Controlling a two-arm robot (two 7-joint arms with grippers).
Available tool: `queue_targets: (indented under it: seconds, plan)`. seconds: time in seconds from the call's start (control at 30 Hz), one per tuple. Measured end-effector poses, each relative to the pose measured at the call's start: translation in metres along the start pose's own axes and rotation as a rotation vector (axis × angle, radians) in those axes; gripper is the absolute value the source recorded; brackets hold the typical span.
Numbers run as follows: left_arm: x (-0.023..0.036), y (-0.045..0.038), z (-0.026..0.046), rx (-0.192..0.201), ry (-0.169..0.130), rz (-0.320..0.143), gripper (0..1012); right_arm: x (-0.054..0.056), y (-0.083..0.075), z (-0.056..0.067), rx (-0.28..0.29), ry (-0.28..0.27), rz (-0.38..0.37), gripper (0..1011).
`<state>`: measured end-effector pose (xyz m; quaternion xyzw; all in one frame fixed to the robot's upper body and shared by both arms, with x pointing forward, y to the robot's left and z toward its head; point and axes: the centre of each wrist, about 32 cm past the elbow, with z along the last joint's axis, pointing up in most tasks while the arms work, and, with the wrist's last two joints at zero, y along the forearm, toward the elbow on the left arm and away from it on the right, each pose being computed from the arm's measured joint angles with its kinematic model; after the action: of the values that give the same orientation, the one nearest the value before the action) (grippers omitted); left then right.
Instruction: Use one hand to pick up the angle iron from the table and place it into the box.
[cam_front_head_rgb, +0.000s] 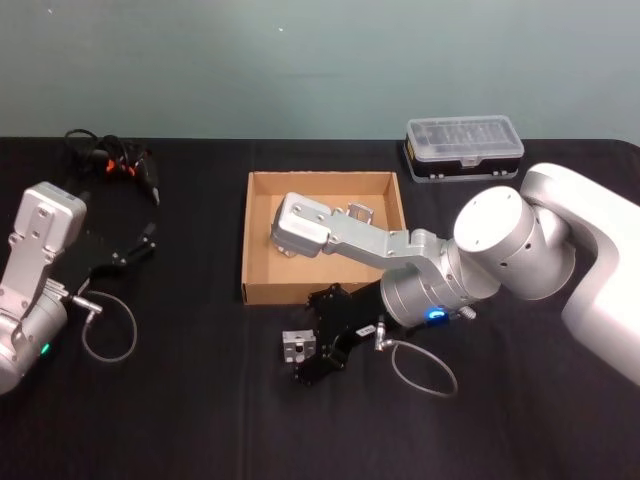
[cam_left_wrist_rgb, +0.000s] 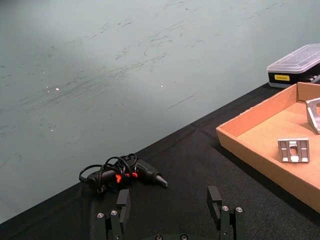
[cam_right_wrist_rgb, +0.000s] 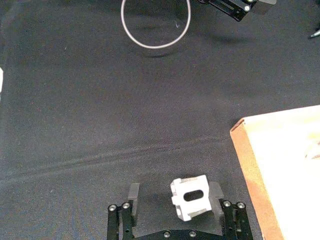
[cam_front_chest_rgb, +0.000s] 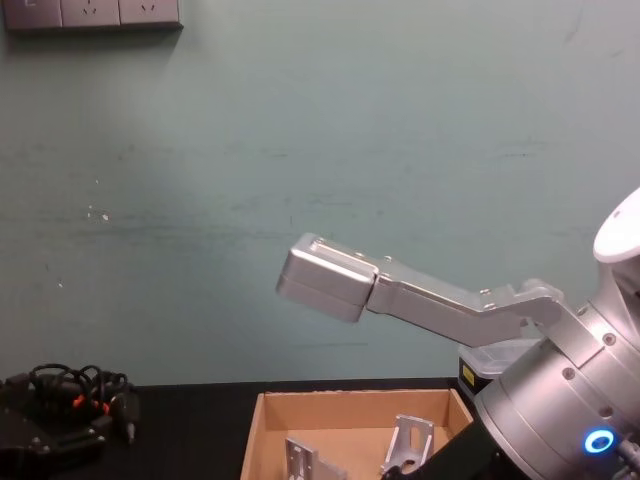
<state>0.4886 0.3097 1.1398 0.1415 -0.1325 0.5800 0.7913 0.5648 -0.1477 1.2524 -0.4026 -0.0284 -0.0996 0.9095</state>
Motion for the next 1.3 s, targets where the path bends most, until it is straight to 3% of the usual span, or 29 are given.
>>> queue_targets:
  seconds: [0.9,1.3]
  plan:
    - [0.0000,0.0000,0.0000,0.000,0.000,0.000,1011,-0.0001,-0.0005,-0.0002,0.001,0.000,0.000,77]
    - [0.0000,0.0000,0.0000,0.000,0.000,0.000,1011,-0.0001,-0.0006,-0.0002,0.001,0.000,0.000,44]
